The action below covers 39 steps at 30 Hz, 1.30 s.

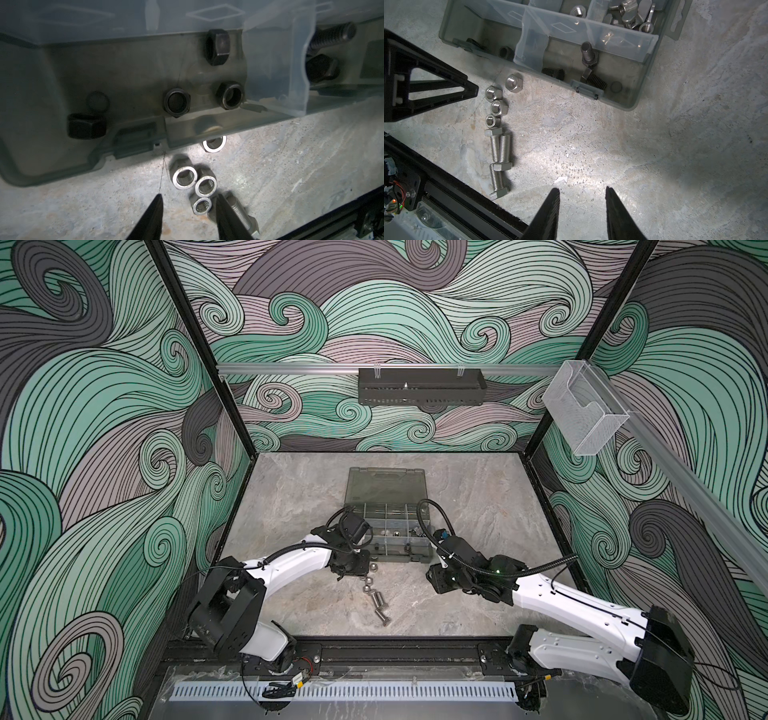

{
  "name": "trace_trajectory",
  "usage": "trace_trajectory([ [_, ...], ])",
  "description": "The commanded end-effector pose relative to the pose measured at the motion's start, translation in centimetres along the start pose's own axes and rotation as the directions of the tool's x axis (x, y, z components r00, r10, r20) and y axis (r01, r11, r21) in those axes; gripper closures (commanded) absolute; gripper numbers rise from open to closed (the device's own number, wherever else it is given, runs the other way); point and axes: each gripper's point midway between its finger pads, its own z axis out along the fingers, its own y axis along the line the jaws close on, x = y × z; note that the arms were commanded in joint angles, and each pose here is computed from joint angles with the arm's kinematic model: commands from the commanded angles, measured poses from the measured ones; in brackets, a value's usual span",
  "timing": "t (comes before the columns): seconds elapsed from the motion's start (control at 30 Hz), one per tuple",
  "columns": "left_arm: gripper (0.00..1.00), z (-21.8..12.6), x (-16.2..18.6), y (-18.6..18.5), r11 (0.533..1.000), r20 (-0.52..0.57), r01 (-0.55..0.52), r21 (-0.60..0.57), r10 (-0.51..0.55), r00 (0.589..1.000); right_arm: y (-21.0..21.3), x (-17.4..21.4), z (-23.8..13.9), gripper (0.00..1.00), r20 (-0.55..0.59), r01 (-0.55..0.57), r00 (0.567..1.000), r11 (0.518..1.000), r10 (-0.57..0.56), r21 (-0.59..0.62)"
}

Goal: Sort the screws and nuts into containers
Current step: 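Lower the left gripper onto a silver hex nut beside the box and close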

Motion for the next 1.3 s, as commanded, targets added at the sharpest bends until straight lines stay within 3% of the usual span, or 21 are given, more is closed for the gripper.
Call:
trace_trajectory([
  [0.0,0.55,0.0,-0.4,-0.1,0.999,0.004,0.013,-0.037,-0.013,1.0,-0.1,0.6,0.1,0.61,-0.019,0.002,1.0,1.0,-0.002,0.0],
  [1.27,0.58,2.8,1.3,2.1,0.98,-0.09,-0.059,-0.191,0.042,0.995,-0.6,1.5,0.5,0.62,-0.032,-0.033,0.999,0.999,0.033,0.007],
])
